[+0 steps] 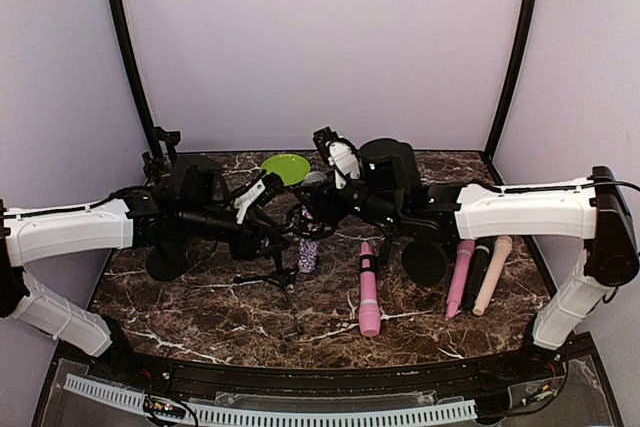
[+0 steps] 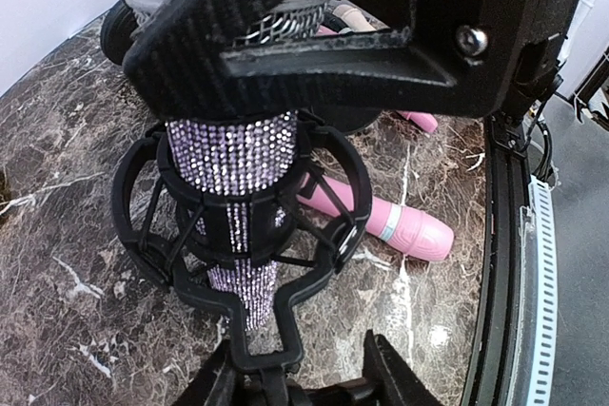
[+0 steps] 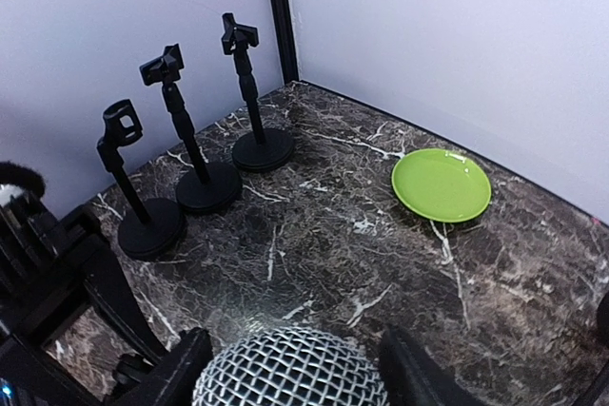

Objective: Remove the microphone from the stand
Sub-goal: Hold the microphone stand with the microphone at the center of the board, then remove the microphone from the microphone stand.

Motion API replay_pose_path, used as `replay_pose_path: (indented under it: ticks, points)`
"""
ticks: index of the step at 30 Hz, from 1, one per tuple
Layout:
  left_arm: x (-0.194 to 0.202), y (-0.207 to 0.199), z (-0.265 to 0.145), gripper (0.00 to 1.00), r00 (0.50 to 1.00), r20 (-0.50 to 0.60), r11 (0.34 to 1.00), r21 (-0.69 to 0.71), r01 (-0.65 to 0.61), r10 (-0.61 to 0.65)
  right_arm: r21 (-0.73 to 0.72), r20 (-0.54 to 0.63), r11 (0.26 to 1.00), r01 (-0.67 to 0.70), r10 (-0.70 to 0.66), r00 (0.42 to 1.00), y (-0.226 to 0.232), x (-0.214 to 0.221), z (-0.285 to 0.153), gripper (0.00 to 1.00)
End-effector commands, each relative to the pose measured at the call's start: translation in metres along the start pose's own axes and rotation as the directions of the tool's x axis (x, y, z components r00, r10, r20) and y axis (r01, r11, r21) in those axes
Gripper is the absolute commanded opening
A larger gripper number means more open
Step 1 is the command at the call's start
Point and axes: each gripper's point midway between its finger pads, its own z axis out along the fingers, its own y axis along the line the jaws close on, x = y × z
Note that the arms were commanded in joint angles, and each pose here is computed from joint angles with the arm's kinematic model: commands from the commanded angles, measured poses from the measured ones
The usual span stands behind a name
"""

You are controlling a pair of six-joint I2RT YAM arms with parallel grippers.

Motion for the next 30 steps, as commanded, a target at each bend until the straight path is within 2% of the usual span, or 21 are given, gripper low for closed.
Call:
replay_pose_path:
  ticks: [1,5,12,17,30]
  points:
    - [-0.006,-0.002,-0.001,0.24,1.000,0.011,1.000,0.011,-0.006,0.006,-0.011,0.070,1.000,-0.010,0.011,0.997,0.005,-0.024,-0.004,0.50]
    - [-0.003,-0.003,0.001,0.16,1.000,-0.005,1.000,0.014,-0.006,0.006,-0.016,0.106,1.000,-0.003,0.004,0.994,0.005,-0.036,-0.013,0.36]
    - [0.003,-0.002,0.007,0.10,0.999,-0.040,1.000,0.012,-0.012,0.012,-0.071,0.186,0.997,0.026,-0.012,0.982,0.014,-0.059,-0.031,0.24]
    - [0.011,-0.002,0.012,0.07,0.996,-0.082,1.000,-0.006,-0.030,0.029,-0.112,0.230,0.993,0.027,-0.001,0.973,0.020,-0.070,-0.040,0.22]
    - [0.020,0.001,0.019,0.03,0.989,-0.139,0.998,-0.039,-0.057,0.051,-0.065,0.237,0.998,-0.005,0.020,0.971,0.010,-0.086,-0.045,0.22]
